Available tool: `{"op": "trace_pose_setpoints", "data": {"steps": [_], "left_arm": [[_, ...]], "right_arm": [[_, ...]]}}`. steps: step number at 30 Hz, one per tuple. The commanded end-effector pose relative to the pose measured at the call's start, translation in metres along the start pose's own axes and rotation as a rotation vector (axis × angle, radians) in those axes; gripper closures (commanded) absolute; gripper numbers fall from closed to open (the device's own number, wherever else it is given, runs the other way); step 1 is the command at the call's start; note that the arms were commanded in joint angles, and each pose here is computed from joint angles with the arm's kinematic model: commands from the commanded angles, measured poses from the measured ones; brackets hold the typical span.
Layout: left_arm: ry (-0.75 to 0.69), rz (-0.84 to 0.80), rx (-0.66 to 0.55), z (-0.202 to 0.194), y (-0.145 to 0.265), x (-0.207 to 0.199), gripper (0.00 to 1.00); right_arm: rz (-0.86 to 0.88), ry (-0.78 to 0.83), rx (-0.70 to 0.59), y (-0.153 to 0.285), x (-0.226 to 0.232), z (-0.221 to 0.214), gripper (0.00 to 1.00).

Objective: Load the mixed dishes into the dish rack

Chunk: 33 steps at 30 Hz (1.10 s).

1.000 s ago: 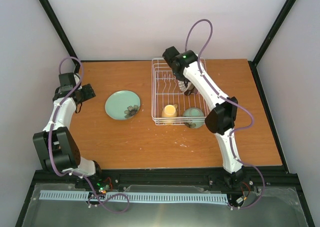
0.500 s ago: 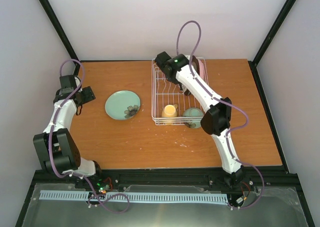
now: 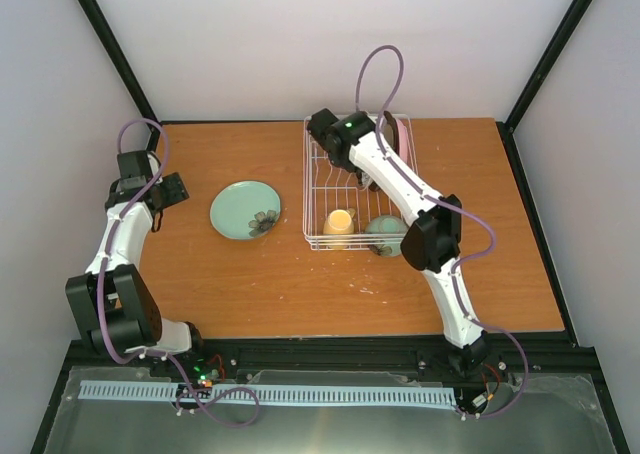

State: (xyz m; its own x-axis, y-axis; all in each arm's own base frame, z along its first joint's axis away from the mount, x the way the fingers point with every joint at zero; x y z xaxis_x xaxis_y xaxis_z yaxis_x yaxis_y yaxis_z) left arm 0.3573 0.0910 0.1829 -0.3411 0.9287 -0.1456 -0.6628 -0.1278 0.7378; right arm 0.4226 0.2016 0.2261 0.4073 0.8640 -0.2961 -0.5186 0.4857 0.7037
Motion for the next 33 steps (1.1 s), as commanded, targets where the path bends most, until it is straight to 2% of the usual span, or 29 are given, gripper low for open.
{"op": "trace_pose_setpoints", "data": {"steps": [1,5,9,16,22,33], "left_arm": [[-0.02,0.012,-0.031,0.006,0.009,0.001,0.28],[-0.024,0.018,-0.04,0.008,0.011,0.001,0.28],[-0.03,0.037,-0.043,0.006,0.011,0.005,0.28],[-0.028,0.032,-0.046,0.007,0.008,0.004,0.28],[-0.027,0.034,-0.042,0.005,0.006,0.005,0.27],[-0.029,0.05,-0.032,0.0,0.006,0.007,0.25]], "right_arm": [[0.077,-0.112,0.17,-0.022,0.017,-0.017,0.97],[0.09,-0.178,0.194,-0.026,0.018,-0.014,0.97],[0.089,-0.167,0.191,-0.028,0.021,-0.014,0.97],[0.031,-0.052,0.184,-0.038,0.022,-0.03,0.97],[0.027,0.021,0.161,-0.041,0.041,-0.04,0.97],[0.06,0.105,0.265,-0.047,0.065,-0.078,0.97]]}}
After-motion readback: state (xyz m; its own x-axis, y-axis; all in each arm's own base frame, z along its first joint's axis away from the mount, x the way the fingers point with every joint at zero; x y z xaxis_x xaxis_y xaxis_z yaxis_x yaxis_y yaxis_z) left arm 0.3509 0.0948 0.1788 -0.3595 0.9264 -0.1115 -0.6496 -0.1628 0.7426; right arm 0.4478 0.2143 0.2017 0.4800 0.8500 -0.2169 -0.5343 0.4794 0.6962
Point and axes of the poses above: each gripper's point midway between its finger pads, its own y axis back along the fingers, its own x axis along the line the jaws close on, z = x × y, the point moved 3 cm from there along y, back along the fingers, and after that the axes turned 2 degrees about -y, right-handed, at the moved point
